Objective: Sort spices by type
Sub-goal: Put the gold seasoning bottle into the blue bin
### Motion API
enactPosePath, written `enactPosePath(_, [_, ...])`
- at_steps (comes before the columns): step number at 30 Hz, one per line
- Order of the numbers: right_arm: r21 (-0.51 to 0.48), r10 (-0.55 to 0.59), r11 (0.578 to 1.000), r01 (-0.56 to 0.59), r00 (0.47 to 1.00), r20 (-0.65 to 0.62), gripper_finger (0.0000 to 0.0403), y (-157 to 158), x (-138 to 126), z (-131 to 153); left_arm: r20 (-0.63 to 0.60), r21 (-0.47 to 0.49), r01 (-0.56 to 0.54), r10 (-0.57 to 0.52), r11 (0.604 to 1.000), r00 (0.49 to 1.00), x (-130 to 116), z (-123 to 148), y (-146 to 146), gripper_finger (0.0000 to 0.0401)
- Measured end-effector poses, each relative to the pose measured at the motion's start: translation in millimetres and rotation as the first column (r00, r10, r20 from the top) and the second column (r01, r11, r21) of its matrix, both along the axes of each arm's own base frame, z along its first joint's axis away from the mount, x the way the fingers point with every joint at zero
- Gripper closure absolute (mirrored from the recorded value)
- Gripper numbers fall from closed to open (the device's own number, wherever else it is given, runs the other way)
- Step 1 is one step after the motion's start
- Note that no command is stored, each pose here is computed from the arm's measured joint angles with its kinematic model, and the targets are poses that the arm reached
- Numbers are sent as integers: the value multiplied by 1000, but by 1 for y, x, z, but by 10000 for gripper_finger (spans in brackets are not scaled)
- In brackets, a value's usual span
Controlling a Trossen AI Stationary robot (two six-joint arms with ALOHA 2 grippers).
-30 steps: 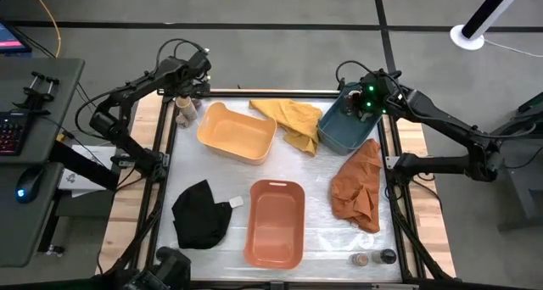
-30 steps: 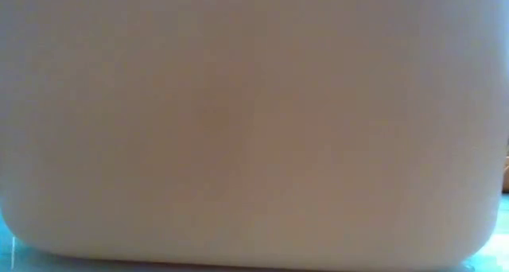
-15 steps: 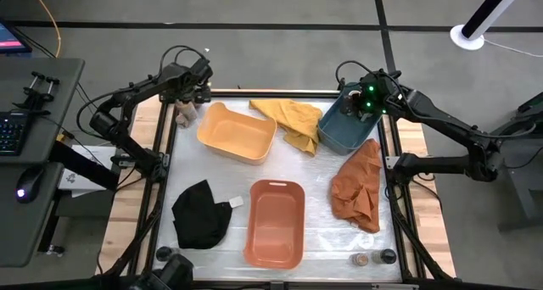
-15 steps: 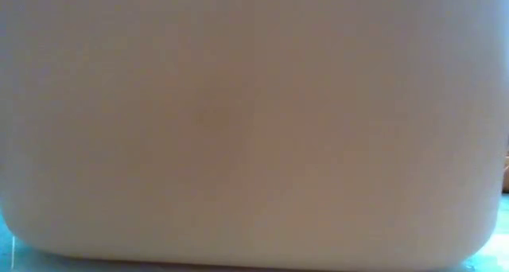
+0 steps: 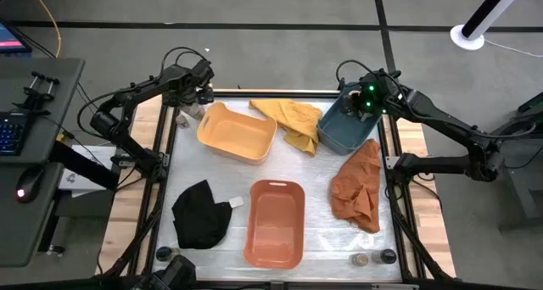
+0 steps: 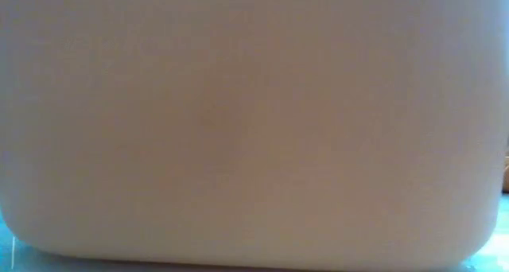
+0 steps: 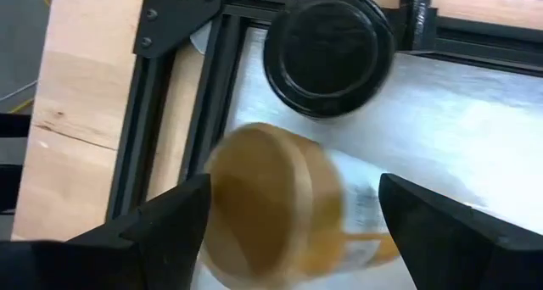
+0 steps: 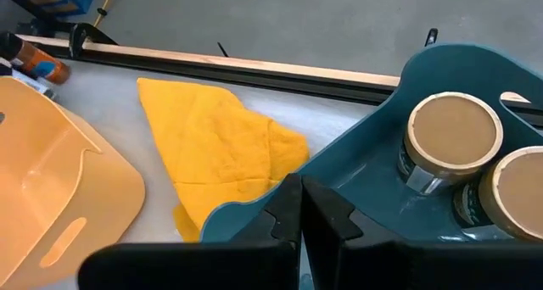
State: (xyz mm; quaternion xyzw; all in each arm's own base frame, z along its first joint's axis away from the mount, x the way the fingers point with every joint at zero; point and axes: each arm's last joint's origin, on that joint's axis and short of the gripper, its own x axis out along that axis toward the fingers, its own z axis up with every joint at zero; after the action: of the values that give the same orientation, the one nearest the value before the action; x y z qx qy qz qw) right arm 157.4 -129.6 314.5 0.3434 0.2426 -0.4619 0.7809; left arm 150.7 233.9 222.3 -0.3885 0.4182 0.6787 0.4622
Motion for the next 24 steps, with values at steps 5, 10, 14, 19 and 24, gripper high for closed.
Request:
enactPosePath(5, [-2, 0, 1000, 0, 1000, 3, 403, 0, 0, 0, 21, 15, 15, -16, 1000, 1000, 5, 0, -1, 77])
enactPosePath(10, [-2, 1, 1000, -1, 1000, 4, 403, 0, 0, 0, 46, 35, 32, -33, 999, 998, 10, 0, -1, 77])
enactPosePath(14, [-2, 1, 1000, -1, 1000, 4, 403, 0, 0, 0, 36, 29, 57, -58, 998, 998, 10, 1, -1, 77])
enactPosePath(19, [-2, 1, 1000, -1, 1000, 3, 403, 0, 0, 0, 33, -4, 180, -180, 984, 983, 12, 1, 0, 77])
enactPosePath(24, [-2, 1, 1000, -1, 1000, 3, 403, 0, 0, 0, 9, -98, 428, -429, 899, 903, 18, 2, -6, 77])
